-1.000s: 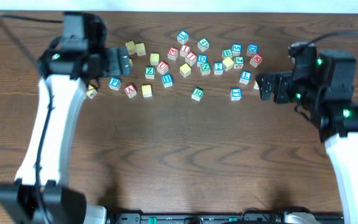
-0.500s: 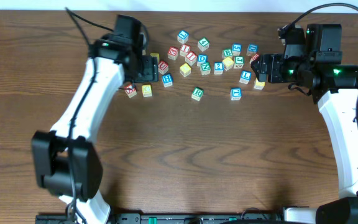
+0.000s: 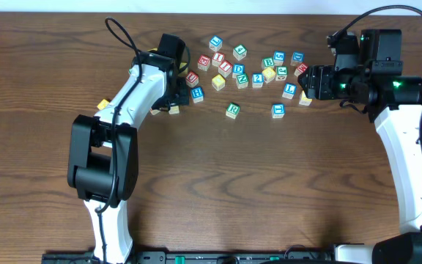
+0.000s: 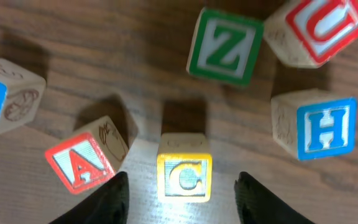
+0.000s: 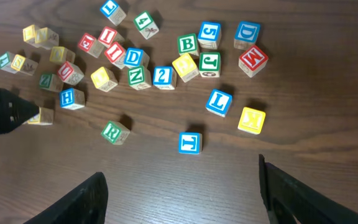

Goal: Spell out CORL

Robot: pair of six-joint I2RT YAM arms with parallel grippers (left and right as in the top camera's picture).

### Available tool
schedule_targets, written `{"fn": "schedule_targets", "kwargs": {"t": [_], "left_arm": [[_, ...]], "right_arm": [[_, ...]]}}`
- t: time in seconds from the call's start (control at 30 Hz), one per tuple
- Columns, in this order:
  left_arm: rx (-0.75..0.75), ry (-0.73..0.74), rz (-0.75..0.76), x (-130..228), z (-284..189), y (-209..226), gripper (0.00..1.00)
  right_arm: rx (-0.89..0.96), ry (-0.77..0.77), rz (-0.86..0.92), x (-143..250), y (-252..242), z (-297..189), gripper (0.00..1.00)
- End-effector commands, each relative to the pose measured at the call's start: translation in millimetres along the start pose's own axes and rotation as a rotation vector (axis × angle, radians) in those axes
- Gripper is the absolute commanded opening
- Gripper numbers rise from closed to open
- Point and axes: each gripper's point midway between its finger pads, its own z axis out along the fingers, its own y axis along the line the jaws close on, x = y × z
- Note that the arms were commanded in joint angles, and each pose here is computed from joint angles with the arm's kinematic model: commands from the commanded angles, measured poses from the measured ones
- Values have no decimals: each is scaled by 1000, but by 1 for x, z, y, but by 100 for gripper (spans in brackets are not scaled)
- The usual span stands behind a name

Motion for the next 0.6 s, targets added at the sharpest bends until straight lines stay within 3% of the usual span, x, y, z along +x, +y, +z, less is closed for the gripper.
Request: {"fn": "schedule_targets", "kwargs": {"t": [0.0, 0.47, 0.57], "left_arm": [[-30, -21, 7, -6, 4, 2, 53], [-39, 1, 1, -1, 28, 1, 50], [-48, 22, -7, 3, 34, 3, 45]], "right_arm": [[-9, 2, -4, 0, 2, -1, 73], [-8, 19, 1, 5, 0, 3, 73], [-8, 19, 1, 5, 0, 3, 73]]}}
